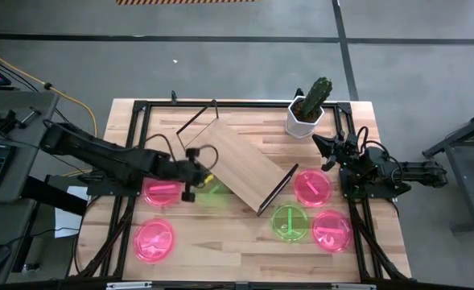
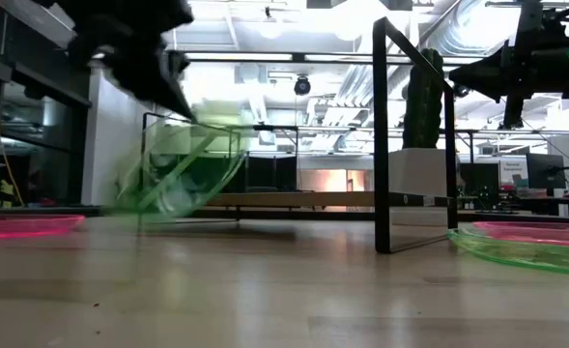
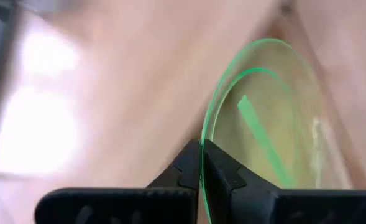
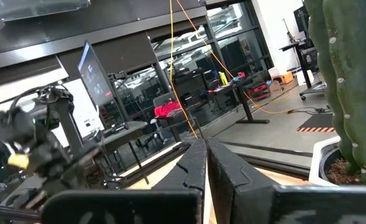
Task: Place and stack plates onto a shelf
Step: Put the green plate on the shelf
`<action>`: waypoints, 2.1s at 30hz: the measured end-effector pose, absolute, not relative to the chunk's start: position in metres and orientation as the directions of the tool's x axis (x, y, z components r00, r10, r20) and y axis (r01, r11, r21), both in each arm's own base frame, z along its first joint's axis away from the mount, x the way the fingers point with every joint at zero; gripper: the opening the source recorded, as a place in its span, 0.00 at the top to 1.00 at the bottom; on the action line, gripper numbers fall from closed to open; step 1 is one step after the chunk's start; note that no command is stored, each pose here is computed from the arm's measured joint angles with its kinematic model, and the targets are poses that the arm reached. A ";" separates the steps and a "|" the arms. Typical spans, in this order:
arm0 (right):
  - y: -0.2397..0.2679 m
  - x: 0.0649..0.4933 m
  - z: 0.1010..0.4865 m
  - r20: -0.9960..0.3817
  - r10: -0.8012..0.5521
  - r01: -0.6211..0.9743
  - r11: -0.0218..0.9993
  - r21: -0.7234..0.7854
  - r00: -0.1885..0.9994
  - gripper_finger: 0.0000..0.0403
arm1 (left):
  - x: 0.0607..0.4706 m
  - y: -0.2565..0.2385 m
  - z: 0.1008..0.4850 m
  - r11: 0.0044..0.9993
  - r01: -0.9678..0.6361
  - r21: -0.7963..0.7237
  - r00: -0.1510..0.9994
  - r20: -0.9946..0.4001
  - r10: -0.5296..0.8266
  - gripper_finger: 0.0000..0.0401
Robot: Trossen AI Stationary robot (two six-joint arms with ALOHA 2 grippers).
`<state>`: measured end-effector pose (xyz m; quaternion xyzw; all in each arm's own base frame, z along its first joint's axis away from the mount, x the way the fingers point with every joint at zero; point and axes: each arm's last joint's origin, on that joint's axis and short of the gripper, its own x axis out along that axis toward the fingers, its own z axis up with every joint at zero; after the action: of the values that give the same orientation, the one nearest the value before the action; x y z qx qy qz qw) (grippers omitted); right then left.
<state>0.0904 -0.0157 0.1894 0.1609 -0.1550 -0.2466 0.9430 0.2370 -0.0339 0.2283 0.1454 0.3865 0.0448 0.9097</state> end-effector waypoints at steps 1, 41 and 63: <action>-0.016 0.090 0.189 0.213 -0.514 0.415 0.827 0.380 0.831 1.00 | 0.238 -0.030 0.233 0.950 -0.010 0.311 0.718 -0.660 0.223 1.00; -0.016 0.090 0.189 0.205 -0.542 0.438 0.808 0.395 0.815 1.00 | 0.248 0.112 0.210 0.841 -0.523 0.141 0.587 -0.656 0.475 1.00; -0.016 0.090 0.188 0.196 -0.542 0.439 0.806 0.396 0.817 1.00 | 0.258 0.052 0.204 0.742 -0.628 0.234 0.485 -0.628 0.609 1.00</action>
<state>0.0903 -0.0165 0.1878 0.1690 -0.1514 -0.2615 0.9382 0.2576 0.0517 0.2043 -0.0134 0.3586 0.3589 0.8617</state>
